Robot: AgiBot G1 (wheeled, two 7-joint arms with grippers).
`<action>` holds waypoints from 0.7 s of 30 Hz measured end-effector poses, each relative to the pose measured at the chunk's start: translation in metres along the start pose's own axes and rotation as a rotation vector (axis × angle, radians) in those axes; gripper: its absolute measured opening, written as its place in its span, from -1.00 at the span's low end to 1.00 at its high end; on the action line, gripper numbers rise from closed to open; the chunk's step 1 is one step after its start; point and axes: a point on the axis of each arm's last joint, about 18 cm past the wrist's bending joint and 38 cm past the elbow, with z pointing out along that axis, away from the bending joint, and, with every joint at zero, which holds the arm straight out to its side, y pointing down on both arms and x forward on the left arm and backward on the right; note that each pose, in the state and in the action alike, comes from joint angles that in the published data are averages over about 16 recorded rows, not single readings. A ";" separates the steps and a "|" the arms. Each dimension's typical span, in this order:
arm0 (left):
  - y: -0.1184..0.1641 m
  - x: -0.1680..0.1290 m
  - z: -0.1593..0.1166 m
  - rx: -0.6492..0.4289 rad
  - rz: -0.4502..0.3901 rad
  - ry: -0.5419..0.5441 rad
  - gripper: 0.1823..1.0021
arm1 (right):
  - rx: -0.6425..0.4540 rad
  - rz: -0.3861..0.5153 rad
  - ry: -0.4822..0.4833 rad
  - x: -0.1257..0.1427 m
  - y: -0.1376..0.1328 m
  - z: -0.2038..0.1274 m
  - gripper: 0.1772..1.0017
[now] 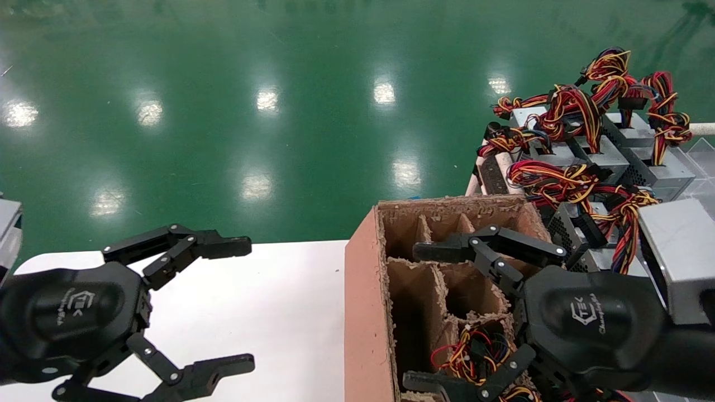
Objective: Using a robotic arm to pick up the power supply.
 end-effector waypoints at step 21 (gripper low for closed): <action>0.000 0.000 0.000 0.000 0.000 0.000 1.00 | -0.001 -0.001 0.002 0.001 0.000 0.000 1.00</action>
